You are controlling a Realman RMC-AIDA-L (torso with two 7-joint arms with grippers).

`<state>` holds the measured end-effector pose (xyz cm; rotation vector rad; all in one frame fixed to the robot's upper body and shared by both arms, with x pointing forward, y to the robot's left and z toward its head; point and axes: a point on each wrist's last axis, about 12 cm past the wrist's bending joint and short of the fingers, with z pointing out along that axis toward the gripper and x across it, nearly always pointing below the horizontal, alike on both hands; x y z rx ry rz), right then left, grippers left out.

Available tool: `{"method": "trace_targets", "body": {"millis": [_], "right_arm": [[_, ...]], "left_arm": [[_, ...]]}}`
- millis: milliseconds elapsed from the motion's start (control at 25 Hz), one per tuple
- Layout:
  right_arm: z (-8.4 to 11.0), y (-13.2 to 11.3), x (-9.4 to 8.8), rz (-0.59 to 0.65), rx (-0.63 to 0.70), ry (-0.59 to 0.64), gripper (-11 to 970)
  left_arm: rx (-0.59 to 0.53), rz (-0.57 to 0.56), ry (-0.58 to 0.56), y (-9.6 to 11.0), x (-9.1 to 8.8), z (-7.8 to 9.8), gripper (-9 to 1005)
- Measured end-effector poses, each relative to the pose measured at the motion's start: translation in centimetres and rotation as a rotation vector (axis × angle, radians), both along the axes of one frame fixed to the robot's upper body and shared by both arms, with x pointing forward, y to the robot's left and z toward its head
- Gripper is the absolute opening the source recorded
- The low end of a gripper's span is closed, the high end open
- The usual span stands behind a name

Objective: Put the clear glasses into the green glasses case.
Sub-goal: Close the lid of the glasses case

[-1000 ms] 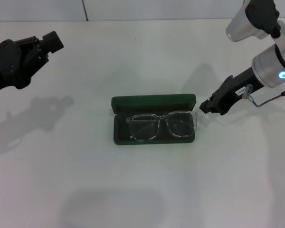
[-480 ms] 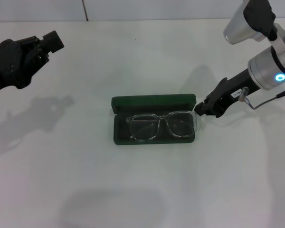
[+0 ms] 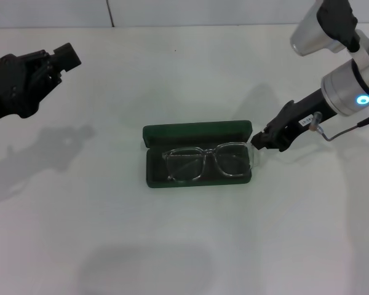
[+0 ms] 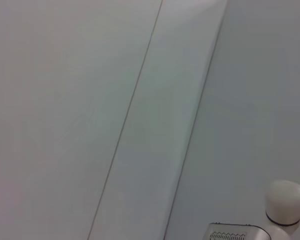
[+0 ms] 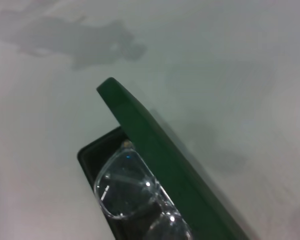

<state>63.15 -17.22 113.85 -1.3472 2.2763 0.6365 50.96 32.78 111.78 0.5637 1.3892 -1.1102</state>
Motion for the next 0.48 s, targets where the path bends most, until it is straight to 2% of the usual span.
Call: {"method": "trace_targets", "body": {"millis": [480], "right_arm": [[-0.73, -0.60, 0.29, -0.039, -0.041, -0.027, 3]], "left_arm": [[0.000, -0.001, -0.001, -0.03, 0.05, 0.03, 56]]}}
